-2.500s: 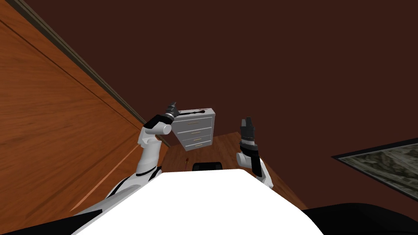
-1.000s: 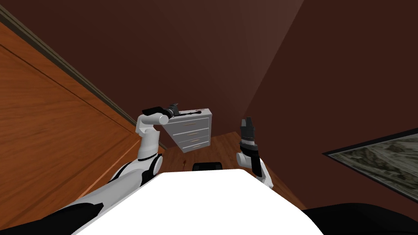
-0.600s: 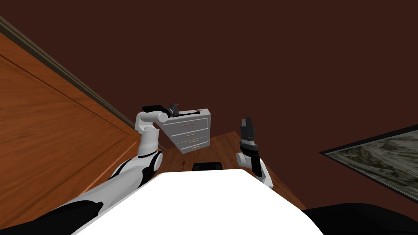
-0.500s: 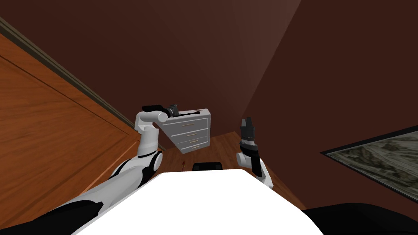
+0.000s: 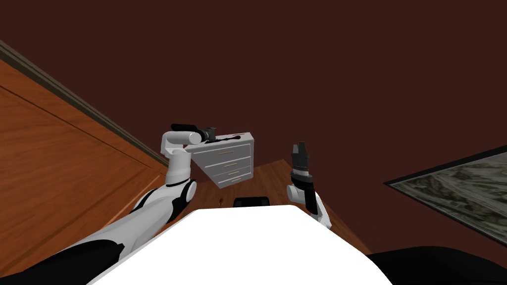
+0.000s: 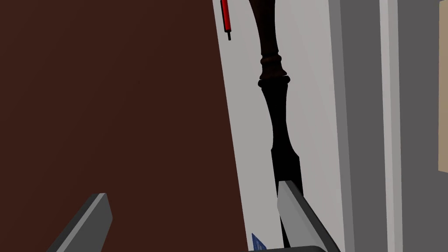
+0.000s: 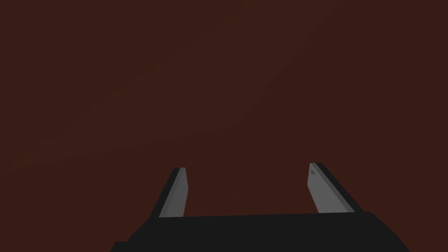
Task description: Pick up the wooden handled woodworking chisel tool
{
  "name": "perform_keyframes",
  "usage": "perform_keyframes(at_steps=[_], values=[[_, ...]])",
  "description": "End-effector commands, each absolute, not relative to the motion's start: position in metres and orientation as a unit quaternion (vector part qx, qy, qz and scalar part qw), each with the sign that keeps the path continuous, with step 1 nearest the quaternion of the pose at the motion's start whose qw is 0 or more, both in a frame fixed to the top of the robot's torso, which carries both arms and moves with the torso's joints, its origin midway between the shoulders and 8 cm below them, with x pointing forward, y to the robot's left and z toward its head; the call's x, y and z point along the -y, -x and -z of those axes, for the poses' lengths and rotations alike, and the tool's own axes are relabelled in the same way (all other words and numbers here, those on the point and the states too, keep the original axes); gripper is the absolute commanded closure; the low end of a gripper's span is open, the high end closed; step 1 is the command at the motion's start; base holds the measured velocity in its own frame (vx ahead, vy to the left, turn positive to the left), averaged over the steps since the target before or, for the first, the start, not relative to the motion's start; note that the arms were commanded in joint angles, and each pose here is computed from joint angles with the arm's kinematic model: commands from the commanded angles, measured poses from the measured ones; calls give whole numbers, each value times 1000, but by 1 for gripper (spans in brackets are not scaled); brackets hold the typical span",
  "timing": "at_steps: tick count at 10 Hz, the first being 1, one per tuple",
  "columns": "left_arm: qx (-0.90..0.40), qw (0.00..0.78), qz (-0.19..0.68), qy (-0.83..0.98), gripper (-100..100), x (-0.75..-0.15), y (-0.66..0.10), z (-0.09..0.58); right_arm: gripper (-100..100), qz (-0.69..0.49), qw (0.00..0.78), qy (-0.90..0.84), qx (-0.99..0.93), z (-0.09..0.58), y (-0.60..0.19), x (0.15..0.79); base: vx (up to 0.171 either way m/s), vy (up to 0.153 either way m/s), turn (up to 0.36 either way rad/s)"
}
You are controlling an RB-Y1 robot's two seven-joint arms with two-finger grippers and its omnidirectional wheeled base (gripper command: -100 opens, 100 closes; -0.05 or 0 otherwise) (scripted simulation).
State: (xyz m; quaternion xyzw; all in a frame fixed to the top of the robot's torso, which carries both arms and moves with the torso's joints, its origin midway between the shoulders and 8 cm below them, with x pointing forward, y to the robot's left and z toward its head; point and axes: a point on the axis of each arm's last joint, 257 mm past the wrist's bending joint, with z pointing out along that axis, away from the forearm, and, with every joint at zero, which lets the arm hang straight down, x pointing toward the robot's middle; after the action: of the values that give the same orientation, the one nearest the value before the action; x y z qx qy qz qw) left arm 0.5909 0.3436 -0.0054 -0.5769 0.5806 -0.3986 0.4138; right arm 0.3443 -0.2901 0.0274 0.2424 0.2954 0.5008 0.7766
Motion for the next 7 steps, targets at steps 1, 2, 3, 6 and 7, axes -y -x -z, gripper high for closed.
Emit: perform_keyframes(at_steps=[1,2,3,6,7], values=[[-590,405,384,583,-100,-350,-591,5,0,-501,777,-242,-295,-27,-344,290,55,-14,-83],[-596,397,375,589,-100,-351,-588,12,0,-501,777,-242,-295,-27,-344,290,57,-8,-52],[-598,393,370,592,-100,-351,-587,16,0,-501,777,-242,-295,-27,-344,290,25,-2,4],[-615,373,341,605,-100,-363,-583,20,0,-501,777,-242,-295,-27,-344,290,49,-9,-73],[-620,365,332,610,-100,-363,-580,26,0,-501,777,-242,-295,-27,-344,290,59,-4,-57]])
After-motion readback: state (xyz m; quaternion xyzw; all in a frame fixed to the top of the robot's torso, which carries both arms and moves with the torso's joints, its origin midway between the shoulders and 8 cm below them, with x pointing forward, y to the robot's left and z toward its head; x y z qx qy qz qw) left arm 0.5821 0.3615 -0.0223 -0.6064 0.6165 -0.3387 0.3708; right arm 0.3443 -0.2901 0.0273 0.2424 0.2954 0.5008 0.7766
